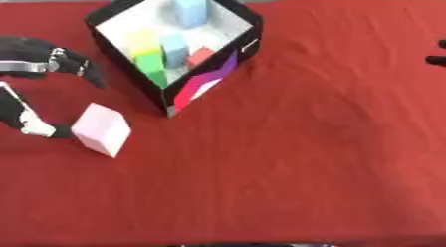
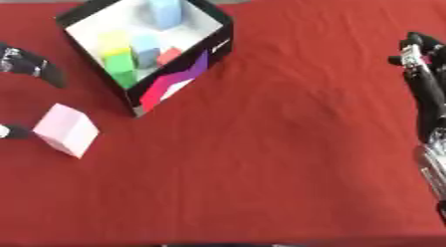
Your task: Pick up objects on the table and place them in the box.
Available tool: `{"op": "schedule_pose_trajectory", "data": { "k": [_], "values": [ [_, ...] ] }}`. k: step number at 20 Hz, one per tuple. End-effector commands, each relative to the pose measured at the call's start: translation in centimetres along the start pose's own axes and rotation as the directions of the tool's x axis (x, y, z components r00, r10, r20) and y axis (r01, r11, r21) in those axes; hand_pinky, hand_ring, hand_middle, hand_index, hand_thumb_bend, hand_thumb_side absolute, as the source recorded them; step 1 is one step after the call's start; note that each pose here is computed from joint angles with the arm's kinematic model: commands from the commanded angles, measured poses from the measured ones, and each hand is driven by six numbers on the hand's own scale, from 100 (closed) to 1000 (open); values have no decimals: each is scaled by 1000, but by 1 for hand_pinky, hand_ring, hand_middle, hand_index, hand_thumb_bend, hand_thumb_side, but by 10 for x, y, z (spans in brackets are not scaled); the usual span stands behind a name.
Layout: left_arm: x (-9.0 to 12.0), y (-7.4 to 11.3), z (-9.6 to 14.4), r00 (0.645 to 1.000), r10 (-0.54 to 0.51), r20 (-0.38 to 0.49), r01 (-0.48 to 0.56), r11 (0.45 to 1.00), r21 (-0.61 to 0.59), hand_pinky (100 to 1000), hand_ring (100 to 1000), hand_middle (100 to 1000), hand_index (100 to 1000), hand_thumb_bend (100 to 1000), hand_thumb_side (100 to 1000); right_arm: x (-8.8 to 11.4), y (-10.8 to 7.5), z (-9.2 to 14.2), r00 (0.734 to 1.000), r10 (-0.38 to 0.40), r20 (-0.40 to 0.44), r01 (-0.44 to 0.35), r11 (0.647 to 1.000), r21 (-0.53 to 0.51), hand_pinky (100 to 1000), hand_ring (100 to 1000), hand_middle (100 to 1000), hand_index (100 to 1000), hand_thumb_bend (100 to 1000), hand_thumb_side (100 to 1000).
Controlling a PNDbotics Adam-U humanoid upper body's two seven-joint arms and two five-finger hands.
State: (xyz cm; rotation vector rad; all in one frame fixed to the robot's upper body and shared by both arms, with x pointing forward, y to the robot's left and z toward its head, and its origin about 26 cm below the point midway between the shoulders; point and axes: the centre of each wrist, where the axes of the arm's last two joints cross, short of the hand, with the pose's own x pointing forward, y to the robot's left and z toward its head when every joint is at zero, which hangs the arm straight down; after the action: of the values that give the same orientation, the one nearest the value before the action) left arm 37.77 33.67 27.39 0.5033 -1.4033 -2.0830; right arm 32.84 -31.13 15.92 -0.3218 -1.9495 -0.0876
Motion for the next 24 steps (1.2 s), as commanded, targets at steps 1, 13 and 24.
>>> {"op": "schedule_pose_trajectory", "data": {
  "k": [1,13,24],
  "values": [
    [-1,18,12,993,-100,66,105,992,-65,892,927,844,904,504,533,5,-3,-3,1000,16,20,-16,1000,-1,1000,726,768,815,100,574],
    [-1,14,-1,991,-132,36,134,989,-54,867,910,842,928,529,506,3,-2,-3,1000,14,14,-15,1000,2,1000,726,769,815,100,574],
    [-11,7,-13,995,-91,33,94,989,-112,886,935,857,927,486,562,1,0,-3,1000,8,8,-8,1000,10,1000,726,770,816,100,576]
  ]
}}
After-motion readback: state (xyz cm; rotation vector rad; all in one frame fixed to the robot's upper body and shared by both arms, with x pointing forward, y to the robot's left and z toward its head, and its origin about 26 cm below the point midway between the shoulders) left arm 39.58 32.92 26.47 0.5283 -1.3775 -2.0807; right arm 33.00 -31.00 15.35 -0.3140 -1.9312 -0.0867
